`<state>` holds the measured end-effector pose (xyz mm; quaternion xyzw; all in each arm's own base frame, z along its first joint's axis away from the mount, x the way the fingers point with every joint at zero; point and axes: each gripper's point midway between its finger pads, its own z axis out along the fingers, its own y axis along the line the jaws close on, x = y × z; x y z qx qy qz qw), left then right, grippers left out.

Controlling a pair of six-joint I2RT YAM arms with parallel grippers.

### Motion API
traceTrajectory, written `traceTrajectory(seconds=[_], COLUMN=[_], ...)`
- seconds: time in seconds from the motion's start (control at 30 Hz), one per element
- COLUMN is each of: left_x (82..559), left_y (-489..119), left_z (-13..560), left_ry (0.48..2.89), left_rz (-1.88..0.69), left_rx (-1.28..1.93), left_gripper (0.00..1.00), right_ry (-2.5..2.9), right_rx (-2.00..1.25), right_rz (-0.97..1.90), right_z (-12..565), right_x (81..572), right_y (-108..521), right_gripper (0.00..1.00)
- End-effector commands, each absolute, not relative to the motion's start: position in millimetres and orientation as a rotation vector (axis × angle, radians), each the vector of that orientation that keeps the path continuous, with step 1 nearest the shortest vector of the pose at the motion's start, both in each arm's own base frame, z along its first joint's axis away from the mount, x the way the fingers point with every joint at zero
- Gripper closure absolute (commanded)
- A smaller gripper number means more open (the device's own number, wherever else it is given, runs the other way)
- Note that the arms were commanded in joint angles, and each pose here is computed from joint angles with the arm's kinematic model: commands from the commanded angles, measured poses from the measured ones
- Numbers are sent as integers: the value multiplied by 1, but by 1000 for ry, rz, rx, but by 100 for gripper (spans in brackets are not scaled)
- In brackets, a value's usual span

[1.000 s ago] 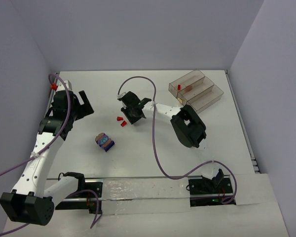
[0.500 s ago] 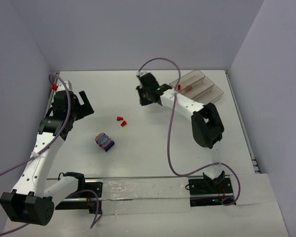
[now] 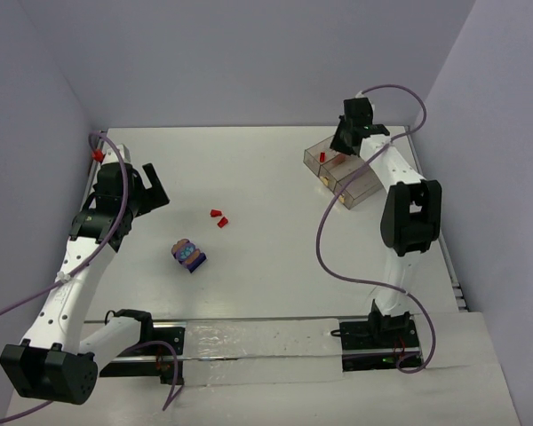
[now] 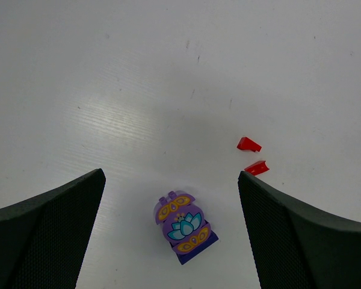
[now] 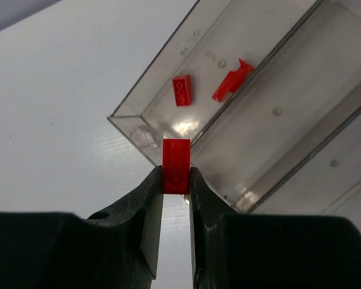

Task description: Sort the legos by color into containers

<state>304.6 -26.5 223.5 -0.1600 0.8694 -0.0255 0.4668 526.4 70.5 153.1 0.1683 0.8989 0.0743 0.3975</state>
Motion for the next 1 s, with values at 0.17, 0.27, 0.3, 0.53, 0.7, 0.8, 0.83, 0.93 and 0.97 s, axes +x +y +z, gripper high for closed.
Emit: traceTrajectory(seconds=[0.17, 0.27, 0.3, 0.53, 0.7, 0.8, 0.83, 0.93, 0.97], left_x=[310, 309, 309, 309, 309, 309, 309, 308, 308], left_y=[-27, -26, -26, -26, -27, -28, -29, -29, -29], left_z=[235, 235, 235, 237, 237, 236, 237, 237, 238], left_ry=[2099, 2100, 2100, 2097, 2096, 2099, 2098, 2098, 2094], left_rz=[-64, -56, -56, -57, -65, -73, -77, -79, -81], left_rx=[-390, -392, -392, -392, -390, -391, -390, -389, -389], left_gripper=[1, 1, 1, 1, 1, 1, 1, 1, 1], right_ry=[2272, 2288, 2289, 2296, 2237, 2226, 2228, 2247, 2245], right_rx=[453, 457, 454, 428, 371, 347, 344, 344, 344], right_rz=[143, 133, 139, 184, 210, 207, 209, 204, 208], right_z=[147, 141, 140, 142, 173, 180, 180, 173, 173], right_x=[577, 581, 584, 590, 582, 580, 580, 582, 584], right_y=[69, 69, 70, 78, 87, 92, 93, 94, 95], right_gripper=[75, 70, 57, 28, 28, 28, 28, 28, 28])
